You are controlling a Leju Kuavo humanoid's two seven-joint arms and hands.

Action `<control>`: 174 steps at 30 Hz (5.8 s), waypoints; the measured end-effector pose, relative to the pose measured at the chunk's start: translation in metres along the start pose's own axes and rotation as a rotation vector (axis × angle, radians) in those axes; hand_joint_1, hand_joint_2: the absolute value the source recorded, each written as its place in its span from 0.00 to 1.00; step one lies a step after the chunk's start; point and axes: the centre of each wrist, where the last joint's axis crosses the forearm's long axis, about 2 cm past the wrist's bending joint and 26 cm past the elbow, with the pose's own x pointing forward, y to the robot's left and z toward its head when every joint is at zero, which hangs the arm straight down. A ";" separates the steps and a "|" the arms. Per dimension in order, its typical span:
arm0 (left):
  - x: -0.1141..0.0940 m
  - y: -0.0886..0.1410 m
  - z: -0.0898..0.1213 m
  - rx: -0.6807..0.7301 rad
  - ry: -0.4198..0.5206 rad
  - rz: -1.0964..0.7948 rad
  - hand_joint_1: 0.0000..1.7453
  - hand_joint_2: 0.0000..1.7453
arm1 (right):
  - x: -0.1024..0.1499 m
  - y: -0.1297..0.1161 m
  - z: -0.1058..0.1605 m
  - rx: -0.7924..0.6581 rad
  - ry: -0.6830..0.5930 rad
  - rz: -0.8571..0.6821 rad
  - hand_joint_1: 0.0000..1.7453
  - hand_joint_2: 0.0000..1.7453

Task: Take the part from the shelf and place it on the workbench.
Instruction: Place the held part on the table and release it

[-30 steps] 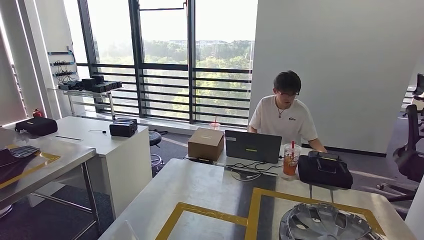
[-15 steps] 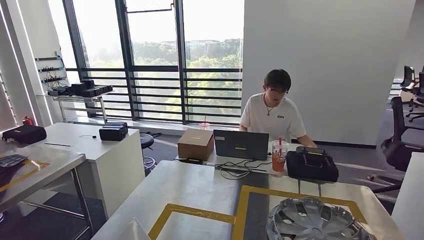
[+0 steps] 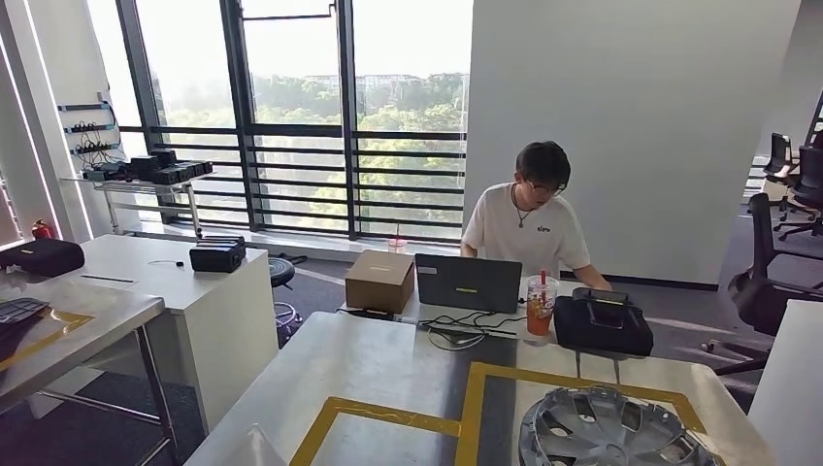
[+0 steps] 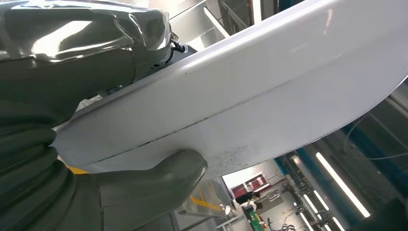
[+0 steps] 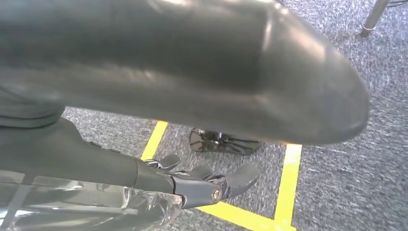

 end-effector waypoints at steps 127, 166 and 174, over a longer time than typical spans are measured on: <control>-0.098 0.104 0.081 -0.425 1.156 -1.302 1.00 1.00 | -0.003 -0.013 -0.019 0.038 -0.028 0.053 0.00 0.00; -0.160 0.100 0.076 -0.487 1.379 -1.181 1.00 1.00 | 0.008 -0.009 -0.035 0.094 -0.025 0.095 0.00 0.00; -0.164 0.107 0.102 -0.459 1.446 -1.132 0.00 1.00 | 0.006 -0.003 -0.037 0.101 -0.016 0.087 0.00 0.00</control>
